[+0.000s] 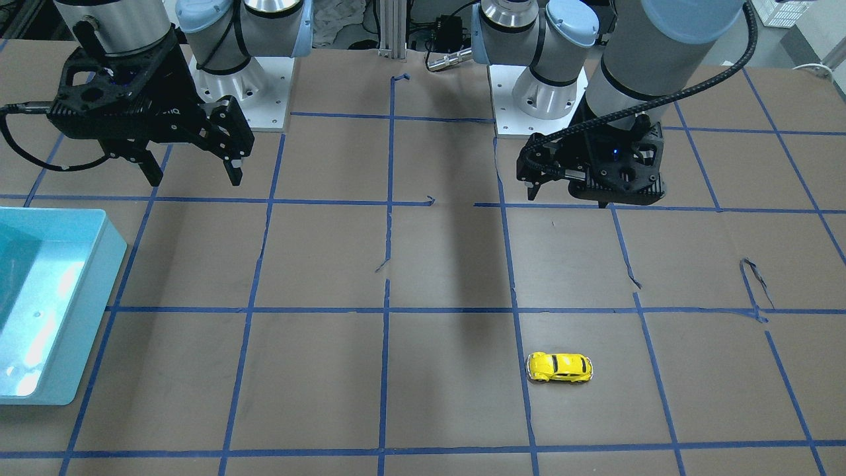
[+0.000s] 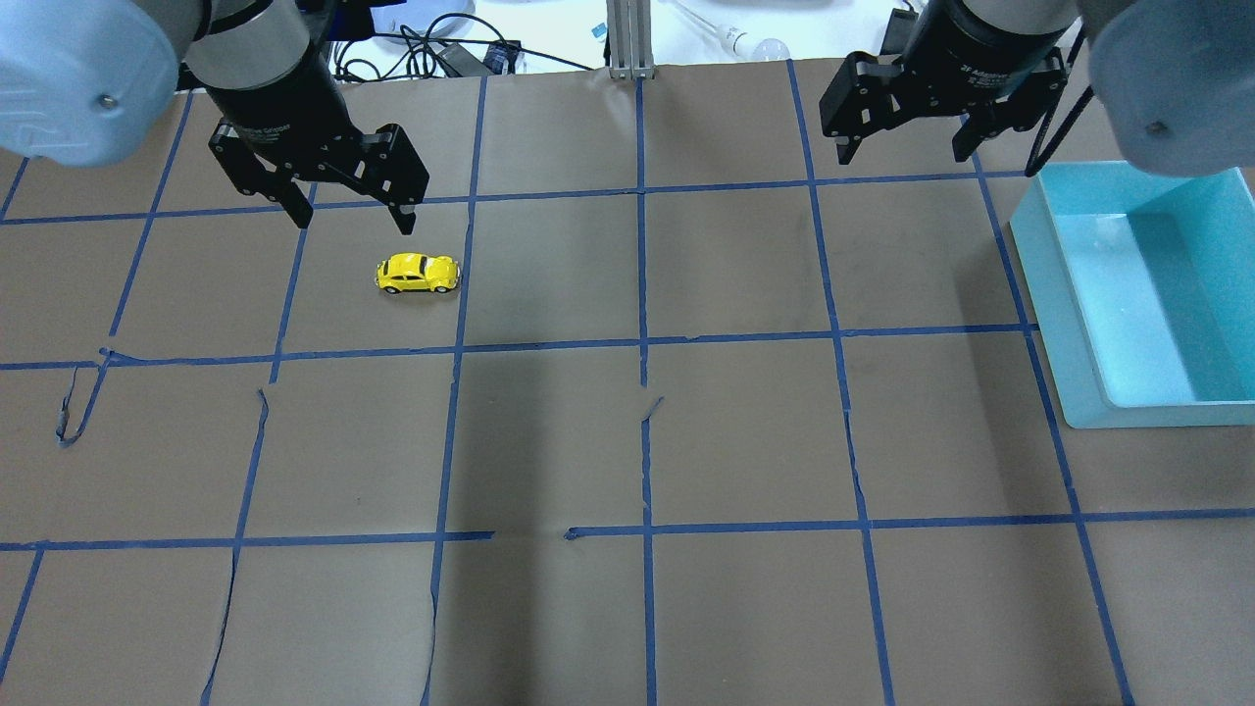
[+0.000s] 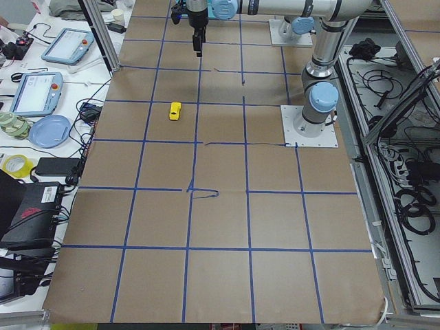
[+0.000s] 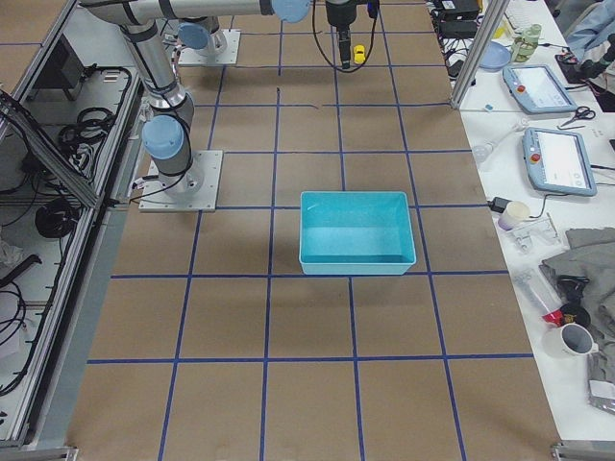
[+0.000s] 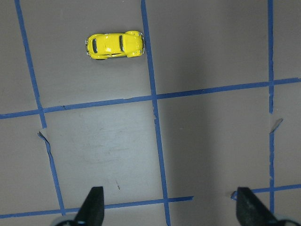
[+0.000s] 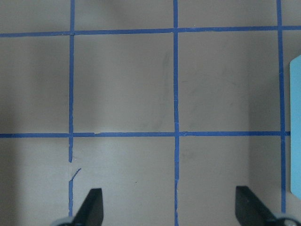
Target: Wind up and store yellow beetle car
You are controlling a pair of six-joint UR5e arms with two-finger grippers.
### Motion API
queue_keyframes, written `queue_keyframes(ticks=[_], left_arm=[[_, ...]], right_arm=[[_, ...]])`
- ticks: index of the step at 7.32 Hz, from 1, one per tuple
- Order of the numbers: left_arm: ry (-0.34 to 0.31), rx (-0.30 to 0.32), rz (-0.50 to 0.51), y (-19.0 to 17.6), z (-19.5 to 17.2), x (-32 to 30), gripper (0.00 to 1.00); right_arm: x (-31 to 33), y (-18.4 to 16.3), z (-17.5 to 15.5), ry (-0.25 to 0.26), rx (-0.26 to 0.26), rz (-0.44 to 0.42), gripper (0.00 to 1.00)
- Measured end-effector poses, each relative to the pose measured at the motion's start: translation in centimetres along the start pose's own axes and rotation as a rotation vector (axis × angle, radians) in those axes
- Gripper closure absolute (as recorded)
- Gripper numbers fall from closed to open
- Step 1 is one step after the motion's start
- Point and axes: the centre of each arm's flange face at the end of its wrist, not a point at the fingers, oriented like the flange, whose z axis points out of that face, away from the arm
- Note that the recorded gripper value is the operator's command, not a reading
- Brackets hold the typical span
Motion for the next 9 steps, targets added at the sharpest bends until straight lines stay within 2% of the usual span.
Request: queue_keyframes(ticks=[9], left_arm=[[0.003, 0.000, -0.002, -0.80, 0.77, -0.17, 0.00]], right_arm=[[0.00, -0.04, 0.09, 0.000, -0.001, -0.005, 0.00]])
